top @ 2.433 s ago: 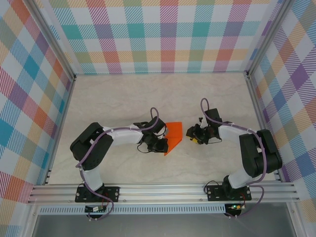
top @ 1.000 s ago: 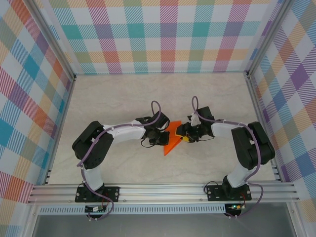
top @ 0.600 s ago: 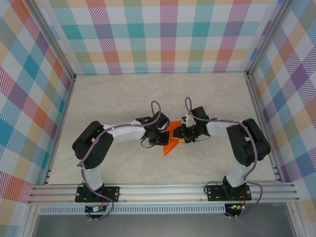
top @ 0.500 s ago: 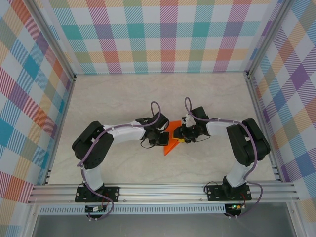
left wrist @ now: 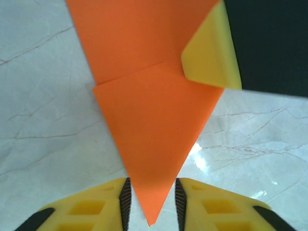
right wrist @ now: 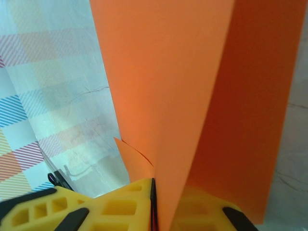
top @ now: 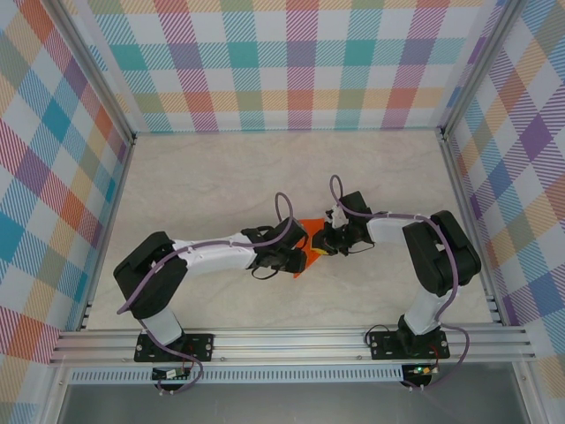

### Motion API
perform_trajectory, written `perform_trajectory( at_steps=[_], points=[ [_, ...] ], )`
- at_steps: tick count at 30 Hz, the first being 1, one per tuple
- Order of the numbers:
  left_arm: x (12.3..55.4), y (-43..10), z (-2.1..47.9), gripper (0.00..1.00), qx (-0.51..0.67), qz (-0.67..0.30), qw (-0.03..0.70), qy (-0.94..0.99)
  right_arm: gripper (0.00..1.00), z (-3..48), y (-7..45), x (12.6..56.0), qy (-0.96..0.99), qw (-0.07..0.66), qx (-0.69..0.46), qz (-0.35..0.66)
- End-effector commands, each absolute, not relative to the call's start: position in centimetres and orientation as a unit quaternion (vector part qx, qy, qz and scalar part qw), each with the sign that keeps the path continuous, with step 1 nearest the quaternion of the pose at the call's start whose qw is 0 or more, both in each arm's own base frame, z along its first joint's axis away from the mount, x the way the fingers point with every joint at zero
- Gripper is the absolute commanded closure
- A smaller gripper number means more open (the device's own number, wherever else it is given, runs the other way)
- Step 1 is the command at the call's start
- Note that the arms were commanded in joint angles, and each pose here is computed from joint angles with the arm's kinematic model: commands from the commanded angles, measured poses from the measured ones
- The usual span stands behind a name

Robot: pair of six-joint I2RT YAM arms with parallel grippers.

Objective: Fold a paper plane with a square sheet of paper (pick it up from the middle)
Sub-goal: Move the paper to the center of the table.

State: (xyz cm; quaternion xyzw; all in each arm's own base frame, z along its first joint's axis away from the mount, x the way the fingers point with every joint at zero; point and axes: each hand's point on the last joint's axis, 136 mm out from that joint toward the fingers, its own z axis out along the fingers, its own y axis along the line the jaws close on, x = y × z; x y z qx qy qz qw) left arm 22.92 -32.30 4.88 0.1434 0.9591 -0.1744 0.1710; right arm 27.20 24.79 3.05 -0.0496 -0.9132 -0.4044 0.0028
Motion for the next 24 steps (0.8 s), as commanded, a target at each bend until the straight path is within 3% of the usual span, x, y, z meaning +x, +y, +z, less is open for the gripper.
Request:
perform_trajectory(
  at_steps=[1, 11, 24],
  points=[
    [23.2, -31.9, 5.7, 0.64, 0.150, -0.145, 0.218, 0.953, 0.89, 4.0, 25.5, 27.5, -0.904, -0.002, -0.066, -0.423],
    [22.9, -28.8, 7.8, 0.49, 0.141, -0.137, 0.285, 0.938, 0.89, 4.8, 27.3, 26.8, -0.907, -0.008, -0.106, -0.408],
    [21.2, -27.9, 7.0, 0.52, 0.209, -0.147, 0.280, 0.925, 0.88, 4.4, 28.9, 25.7, -0.918, -0.031, -0.159, -0.362]
  ],
)
